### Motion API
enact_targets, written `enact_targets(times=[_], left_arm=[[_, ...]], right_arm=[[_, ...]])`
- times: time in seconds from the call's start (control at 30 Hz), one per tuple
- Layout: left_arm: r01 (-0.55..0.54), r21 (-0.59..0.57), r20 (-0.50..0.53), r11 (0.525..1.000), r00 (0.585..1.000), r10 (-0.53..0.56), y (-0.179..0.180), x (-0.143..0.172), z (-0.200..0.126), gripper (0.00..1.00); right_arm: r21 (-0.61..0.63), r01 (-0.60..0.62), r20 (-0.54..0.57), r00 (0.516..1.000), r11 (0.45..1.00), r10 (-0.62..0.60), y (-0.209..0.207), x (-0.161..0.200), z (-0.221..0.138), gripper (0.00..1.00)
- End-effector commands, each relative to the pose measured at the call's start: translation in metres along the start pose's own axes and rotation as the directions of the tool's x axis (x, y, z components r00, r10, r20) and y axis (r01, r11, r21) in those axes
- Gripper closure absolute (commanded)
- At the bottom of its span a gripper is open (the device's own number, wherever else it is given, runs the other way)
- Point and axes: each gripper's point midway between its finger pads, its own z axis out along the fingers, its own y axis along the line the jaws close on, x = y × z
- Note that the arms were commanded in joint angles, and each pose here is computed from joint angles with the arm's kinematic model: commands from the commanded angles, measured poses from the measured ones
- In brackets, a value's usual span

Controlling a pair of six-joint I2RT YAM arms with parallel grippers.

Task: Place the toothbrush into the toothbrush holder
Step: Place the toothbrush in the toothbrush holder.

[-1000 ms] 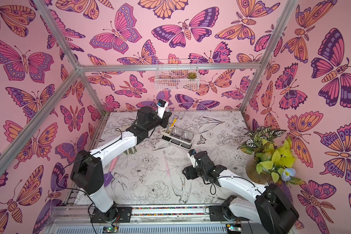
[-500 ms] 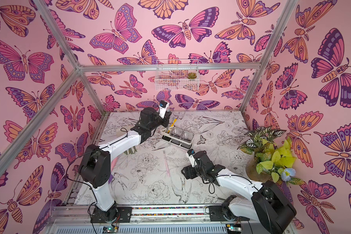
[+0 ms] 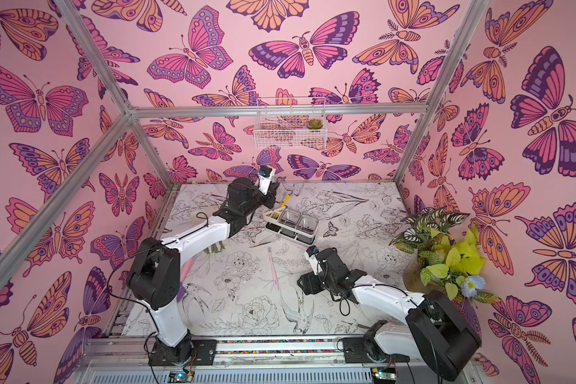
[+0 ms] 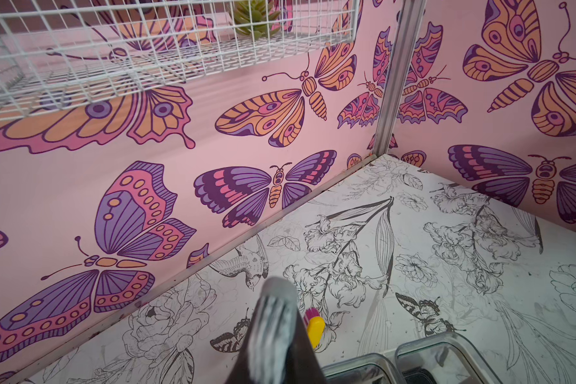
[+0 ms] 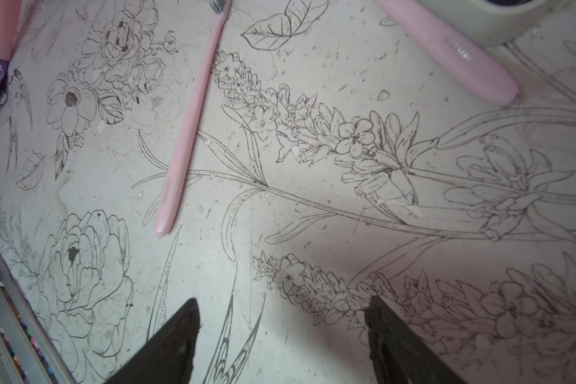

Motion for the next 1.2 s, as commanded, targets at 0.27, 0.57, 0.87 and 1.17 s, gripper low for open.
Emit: enact_targets(times=[0.27, 0.57, 0.87, 1.17], left_arm=[[-0.003, -0.046, 0.042, 0.999, 0.999, 0.005, 0.016, -0.007, -0.013, 1.0], [0.022, -0.049, 0.059, 0.999, 0.998, -0.019, 0.014, -0.001, -0.023, 1.0], [0.027, -0.041, 0.079, 0.999, 0.997, -0.024, 0.012, -0.005, -0.028, 1.0], [0.039, -0.041, 0.064, 0.998, 0.997, -0.036, 0.012, 0.003, -0.028, 1.0]], right_arm=[[0.0, 0.011, 0.023, 1.0, 1.0, -0.011, 0.0, -0.006, -0.002, 0.2], [0.01, 0.01, 0.03, 1.0, 1.0, -0.011, -0.001, -0.007, -0.003, 0.2], [0.013, 0.01, 0.023, 1.0, 1.0, -0.011, -0.002, -0.006, -0.002, 0.2], [0.014, 0.011, 0.022, 1.0, 1.0, -0.011, -0.002, -0.006, -0.001, 0.2]])
